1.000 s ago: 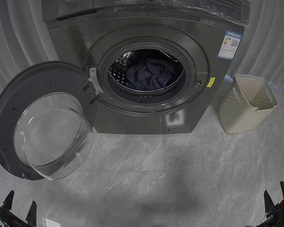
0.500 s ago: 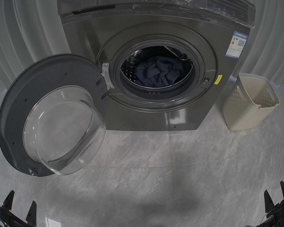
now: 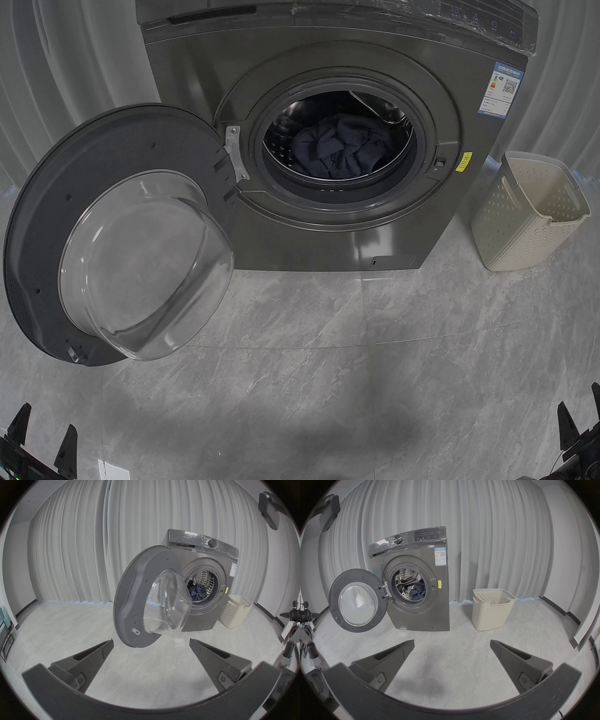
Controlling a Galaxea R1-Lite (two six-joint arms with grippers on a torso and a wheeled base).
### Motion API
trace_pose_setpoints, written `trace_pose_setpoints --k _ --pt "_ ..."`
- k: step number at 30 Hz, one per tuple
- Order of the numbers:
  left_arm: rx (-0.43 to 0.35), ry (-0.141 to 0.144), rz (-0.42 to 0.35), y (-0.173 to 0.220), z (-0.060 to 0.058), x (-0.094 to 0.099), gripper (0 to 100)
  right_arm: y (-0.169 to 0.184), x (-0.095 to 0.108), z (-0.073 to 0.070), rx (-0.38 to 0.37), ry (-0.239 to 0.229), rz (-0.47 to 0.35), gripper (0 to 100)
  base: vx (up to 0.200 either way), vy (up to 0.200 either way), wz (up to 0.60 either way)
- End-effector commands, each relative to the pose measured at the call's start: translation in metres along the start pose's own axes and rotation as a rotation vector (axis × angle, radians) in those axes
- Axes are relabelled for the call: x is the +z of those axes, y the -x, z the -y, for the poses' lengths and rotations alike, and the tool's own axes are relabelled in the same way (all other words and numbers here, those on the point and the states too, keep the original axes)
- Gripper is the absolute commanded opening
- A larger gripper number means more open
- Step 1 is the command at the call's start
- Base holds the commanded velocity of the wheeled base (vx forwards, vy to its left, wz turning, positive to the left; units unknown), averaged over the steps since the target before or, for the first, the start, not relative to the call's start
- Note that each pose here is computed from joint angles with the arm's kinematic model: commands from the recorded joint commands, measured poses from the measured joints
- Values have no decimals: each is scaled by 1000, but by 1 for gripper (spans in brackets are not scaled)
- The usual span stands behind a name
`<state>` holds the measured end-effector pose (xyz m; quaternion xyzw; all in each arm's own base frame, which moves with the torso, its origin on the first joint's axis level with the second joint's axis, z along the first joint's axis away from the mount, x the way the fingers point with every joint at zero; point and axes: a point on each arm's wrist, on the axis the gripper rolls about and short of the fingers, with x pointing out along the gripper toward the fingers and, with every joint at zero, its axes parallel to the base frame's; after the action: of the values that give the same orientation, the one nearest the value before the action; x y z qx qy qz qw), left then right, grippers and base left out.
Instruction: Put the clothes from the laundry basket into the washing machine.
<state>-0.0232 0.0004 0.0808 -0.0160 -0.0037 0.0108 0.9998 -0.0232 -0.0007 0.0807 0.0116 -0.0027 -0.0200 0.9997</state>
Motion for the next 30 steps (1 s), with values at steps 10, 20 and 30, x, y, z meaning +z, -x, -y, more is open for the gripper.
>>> trace_pose_setpoints --k 10,20,30 --pt "5 -11 -13 -1 0 -5 100 -1 -4 0 0 1 -13 100 0 180 0" --pt "9 -26 -11 -1 0 -5 100 -1 -4 0 8 16 -13 100 0 0 0" --pt "-208 44 -23 -22 6 112 100 -1 -4 0 6 17 -13 100 0 0 0"
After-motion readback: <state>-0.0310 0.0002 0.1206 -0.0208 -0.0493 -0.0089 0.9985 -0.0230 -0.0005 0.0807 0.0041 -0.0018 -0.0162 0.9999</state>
